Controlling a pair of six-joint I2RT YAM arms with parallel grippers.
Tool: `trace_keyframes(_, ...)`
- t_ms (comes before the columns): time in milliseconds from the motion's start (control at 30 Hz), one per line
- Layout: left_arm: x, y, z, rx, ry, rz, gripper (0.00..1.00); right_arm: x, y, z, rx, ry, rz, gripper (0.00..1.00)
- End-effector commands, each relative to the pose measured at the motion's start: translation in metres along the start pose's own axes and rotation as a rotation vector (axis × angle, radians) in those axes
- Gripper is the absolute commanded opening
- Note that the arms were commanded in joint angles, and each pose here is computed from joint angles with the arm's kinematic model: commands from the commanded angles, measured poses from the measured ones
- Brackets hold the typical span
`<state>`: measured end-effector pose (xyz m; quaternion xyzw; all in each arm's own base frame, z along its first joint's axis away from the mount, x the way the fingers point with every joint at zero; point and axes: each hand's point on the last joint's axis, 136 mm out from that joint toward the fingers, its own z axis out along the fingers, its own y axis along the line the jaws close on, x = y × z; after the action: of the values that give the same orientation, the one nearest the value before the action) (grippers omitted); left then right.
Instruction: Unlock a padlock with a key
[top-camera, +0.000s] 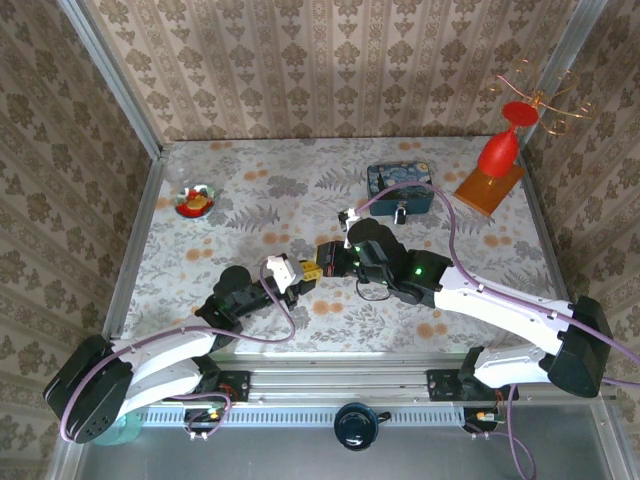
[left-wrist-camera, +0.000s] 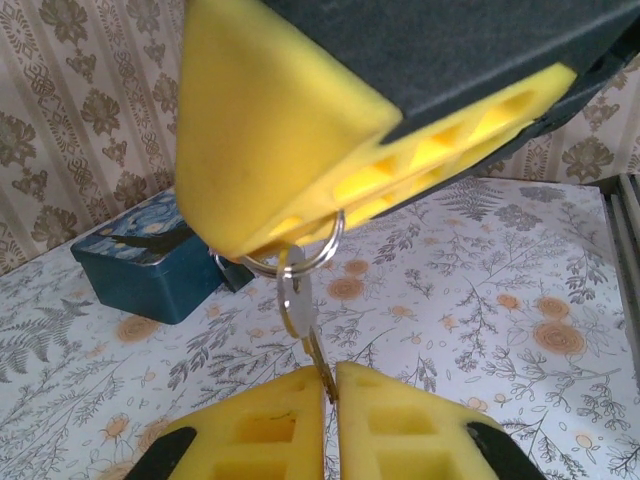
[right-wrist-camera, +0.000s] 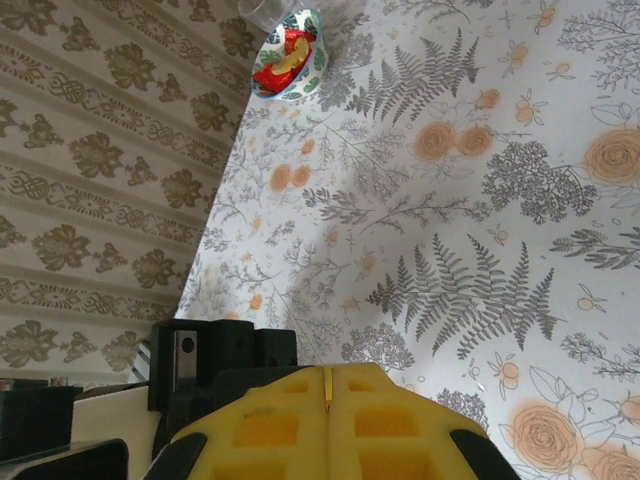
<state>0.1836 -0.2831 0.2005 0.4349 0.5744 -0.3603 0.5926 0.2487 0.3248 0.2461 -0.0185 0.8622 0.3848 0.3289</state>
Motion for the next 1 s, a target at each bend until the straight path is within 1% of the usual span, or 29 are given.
trace_keyframes(0,-0.02,0.003,0.0,-0.001,-0.055,0.028,0.1,-0.001,0.006,-0.001,-0.021,-0.005,0.001,0.0)
trace_keyframes(100,-0.02,0.004,0.0,-0.008,-0.055,0.027,0.09,0.0,0.005,0.0,-0.014,-0.001,-0.004,0.0)
trace_keyframes(133,-0.02,0.006,0.0,-0.012,-0.056,0.026,0.11,-0.001,0.004,0.0,-0.011,-0.002,-0.006,0.0)
trace_keyframes(167,-0.02,0.006,0.0,-0.016,-0.056,0.023,0.19,-0.001,0.004,0.0,-0.01,-0.004,-0.007,0.0)
trace_keyframes(200,-0.02,0.007,0.0,-0.019,-0.055,0.021,0.25,-0.001,0.004,-0.001,-0.008,-0.004,-0.008,0.0)
trace_keyframes(233,-0.02,0.007,0.0,-0.018,-0.056,0.022,0.26,-0.001,0.004,-0.001,-0.007,-0.005,-0.009,0.0)
trace_keyframes(333,-0.02,0.007,0.001,-0.014,-0.056,0.022,0.27,-0.001,0.003,0.0,-0.006,-0.004,-0.008,0.0)
trace_keyframes(433,-0.021,0.007,0.001,-0.008,-0.058,0.024,0.22,0.0,0.002,0.001,-0.004,-0.003,-0.008,0.0)
trace_keyframes(567,-0.022,0.007,0.001,-0.007,-0.058,0.029,0.1,0.001,0.0,0.002,0.0,-0.003,-0.007,0.0)
trace_keyframes(800,-0.022,0.009,0.001,-0.017,-0.058,0.03,0.09,0.004,-0.002,0.005,0.002,0.005,0.002,0.0)
trace_keyframes(933,-0.02,0.014,0.001,-0.04,-0.046,0.031,0.0,0.003,-0.002,0.003,0.002,-0.001,0.002,0.0)
trace_keyframes(967,-0.018,0.017,0.002,-0.058,-0.035,0.03,0.0,0.003,-0.003,0.002,0.007,-0.005,0.0,0.0)
